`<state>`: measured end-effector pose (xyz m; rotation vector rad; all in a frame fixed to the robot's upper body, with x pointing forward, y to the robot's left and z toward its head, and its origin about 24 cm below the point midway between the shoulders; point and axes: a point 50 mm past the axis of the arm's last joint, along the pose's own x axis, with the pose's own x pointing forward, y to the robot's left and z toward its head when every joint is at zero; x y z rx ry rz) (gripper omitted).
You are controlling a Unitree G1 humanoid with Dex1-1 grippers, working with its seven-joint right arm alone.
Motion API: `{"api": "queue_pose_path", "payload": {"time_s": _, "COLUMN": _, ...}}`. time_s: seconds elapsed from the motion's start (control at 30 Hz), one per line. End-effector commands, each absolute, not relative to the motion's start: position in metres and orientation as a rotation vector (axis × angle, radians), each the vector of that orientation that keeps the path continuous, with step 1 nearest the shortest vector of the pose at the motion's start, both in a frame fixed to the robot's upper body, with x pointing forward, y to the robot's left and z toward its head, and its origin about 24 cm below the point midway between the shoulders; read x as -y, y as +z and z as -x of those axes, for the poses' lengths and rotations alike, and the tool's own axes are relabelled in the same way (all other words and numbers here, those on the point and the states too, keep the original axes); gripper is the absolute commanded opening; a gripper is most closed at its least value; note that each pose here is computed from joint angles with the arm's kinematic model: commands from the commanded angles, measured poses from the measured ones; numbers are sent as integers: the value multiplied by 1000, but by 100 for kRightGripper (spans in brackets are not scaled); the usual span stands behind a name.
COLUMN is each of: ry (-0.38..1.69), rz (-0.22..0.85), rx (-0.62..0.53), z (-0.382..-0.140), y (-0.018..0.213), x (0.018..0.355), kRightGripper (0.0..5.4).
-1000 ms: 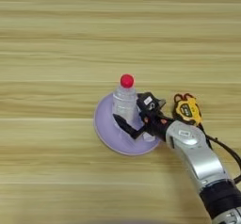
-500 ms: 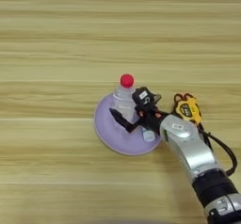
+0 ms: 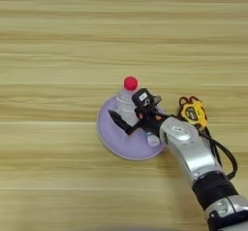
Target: Move the objects on the table
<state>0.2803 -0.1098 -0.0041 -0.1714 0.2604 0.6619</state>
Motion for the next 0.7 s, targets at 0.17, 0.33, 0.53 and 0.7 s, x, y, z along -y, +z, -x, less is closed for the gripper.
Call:
{"api": "queue_pose_path", "payload": {"time_s": 0.17, "ry": 637, "rz": 177, "rx": -119, "z": -300, "y": 25, "x": 106, "kRightGripper": 481}}
{"api": "queue_pose_path", "payload": {"time_s": 0.33, "ry": 626, "rz": 172, "rx": -116, "z": -301, "y": 24, "x": 107, "kRightGripper": 427}}
{"api": "queue_pose_path", "payload": {"time_s": 0.53, "ry": 614, "rz": 167, "rx": -115, "z": -302, "y": 23, "x": 108, "kRightGripper": 356}}
{"api": "queue_pose_path", "payload": {"time_s": 0.7, "ry": 602, "rz": 163, "rx": -115, "z": -303, "y": 21, "x": 111, "kRightGripper": 331}}
